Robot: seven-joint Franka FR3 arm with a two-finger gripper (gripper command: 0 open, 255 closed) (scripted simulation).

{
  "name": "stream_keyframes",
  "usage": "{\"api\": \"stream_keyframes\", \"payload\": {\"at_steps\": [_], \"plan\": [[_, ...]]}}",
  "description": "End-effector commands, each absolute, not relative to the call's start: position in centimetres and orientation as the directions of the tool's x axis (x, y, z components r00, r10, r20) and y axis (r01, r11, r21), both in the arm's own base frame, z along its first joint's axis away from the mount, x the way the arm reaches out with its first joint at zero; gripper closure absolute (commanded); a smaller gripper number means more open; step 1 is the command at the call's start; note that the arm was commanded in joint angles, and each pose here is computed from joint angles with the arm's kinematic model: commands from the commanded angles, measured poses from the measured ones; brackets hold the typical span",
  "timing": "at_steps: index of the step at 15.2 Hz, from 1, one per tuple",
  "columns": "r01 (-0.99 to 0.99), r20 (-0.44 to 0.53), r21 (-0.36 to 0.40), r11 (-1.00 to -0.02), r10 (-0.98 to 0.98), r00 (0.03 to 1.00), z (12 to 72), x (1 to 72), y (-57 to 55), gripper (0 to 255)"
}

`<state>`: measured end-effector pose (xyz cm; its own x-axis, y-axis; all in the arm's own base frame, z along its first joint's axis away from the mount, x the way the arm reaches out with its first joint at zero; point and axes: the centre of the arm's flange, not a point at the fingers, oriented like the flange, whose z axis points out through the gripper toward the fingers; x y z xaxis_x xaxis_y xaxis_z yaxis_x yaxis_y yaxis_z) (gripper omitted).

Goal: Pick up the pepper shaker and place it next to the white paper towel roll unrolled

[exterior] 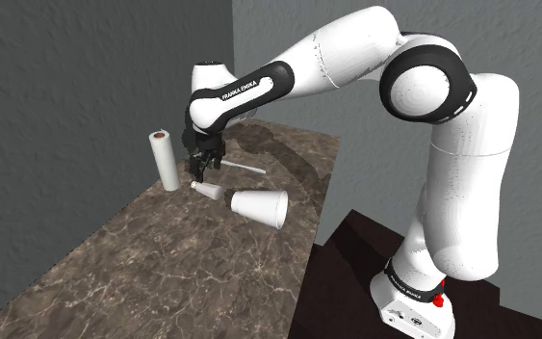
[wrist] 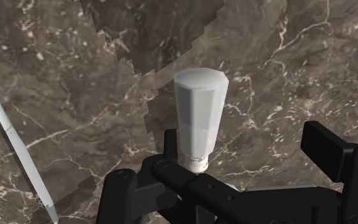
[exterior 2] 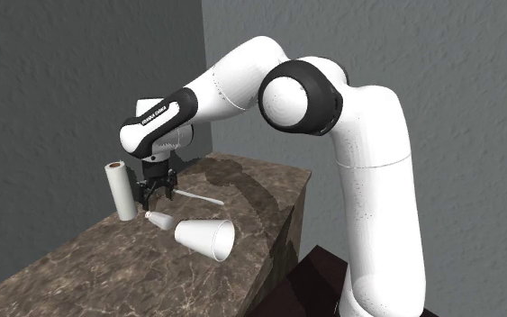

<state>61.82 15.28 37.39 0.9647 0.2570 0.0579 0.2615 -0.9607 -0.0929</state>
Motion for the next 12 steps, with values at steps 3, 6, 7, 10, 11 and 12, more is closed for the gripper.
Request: {"api": "stream_keyframes", "payload": {"at_steps": [3, 6, 7, 10, 11, 12], "plan": [[0.261, 0.058, -0.093, -0.961, 0.257, 0.965, 40.0, 61.7, 15.0, 0], [0.261, 0.058, -0.093, -0.961, 0.257, 0.965, 42.4, 61.7, 14.8, 0], [0.261, 0.058, -0.093, -0.961, 0.257, 0.965, 42.4, 61.7, 14.8, 0], [0.261, 0.058, -0.093, -0.961, 0.257, 0.965, 42.4, 61.7, 14.8, 0], [0.261, 0.058, -0.093, -0.961, 0.257, 0.965, 42.4, 61.7, 14.8, 0], [0.261, 0.058, -0.093, -0.961, 0.257, 0.965, 42.4, 61.7, 14.8, 0]]}}
